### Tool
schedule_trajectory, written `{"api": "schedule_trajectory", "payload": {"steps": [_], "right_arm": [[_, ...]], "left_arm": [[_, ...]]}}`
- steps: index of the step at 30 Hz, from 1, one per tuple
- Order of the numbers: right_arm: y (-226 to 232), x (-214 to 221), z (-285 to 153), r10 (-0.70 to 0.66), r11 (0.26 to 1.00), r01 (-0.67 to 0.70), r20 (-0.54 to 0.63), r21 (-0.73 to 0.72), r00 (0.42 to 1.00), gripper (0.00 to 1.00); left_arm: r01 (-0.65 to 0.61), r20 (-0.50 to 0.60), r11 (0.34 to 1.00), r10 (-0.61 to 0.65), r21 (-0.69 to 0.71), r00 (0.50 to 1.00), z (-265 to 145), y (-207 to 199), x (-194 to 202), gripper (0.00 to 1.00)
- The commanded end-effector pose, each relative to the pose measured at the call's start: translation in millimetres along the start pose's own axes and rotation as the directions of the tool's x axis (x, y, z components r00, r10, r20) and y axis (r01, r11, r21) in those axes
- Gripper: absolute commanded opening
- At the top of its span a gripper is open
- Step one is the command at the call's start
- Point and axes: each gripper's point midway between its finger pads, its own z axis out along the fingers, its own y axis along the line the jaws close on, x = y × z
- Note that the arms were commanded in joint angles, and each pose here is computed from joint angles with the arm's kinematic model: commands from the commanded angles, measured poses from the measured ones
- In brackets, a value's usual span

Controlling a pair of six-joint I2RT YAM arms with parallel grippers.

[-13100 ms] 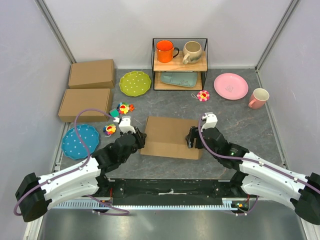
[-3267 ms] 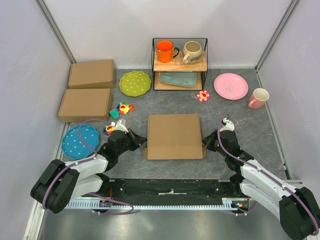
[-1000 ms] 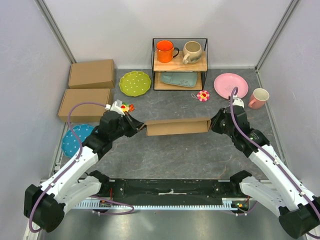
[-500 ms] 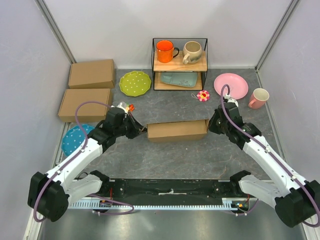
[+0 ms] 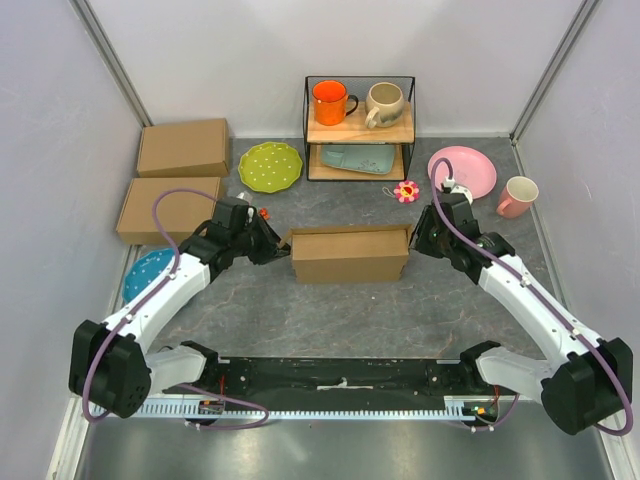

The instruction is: Fold the paper box

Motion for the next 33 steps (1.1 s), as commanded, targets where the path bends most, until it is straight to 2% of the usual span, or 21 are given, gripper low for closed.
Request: {"api": "schedule_trajectory", "payload": {"steps": [1,13,22,33], "right_arm": [[34,-9,-8,-0.042,0.993,0.043,0.004,-0.112,0.999,0.42],[10,-39,-28,-0.116,0.993,0.114,0.124,0.030,0.985,0.50],[1,-33,-21,-0.137,0.989,0.131,0.100,0.063,0.986,0.52],[-17,-30,-27,-0.148,0.984,0.135,0.112,0.117,0.983,0.56]], "left_arm": [[-0.102,-0.079,0.963,0.125,0.249,0.989,-23,-68,9,0.23],[-0.169,-0.013,0.973,0.173,0.155,0.985,-22,-51,-8,0.32],[-0.162,-0.041,0.981,0.167,0.107,0.985,-11,-34,-4,0.32],[-0.187,-0.022,0.982,0.188,0.034,0.982,-12,-11,-2,0.33]]}}
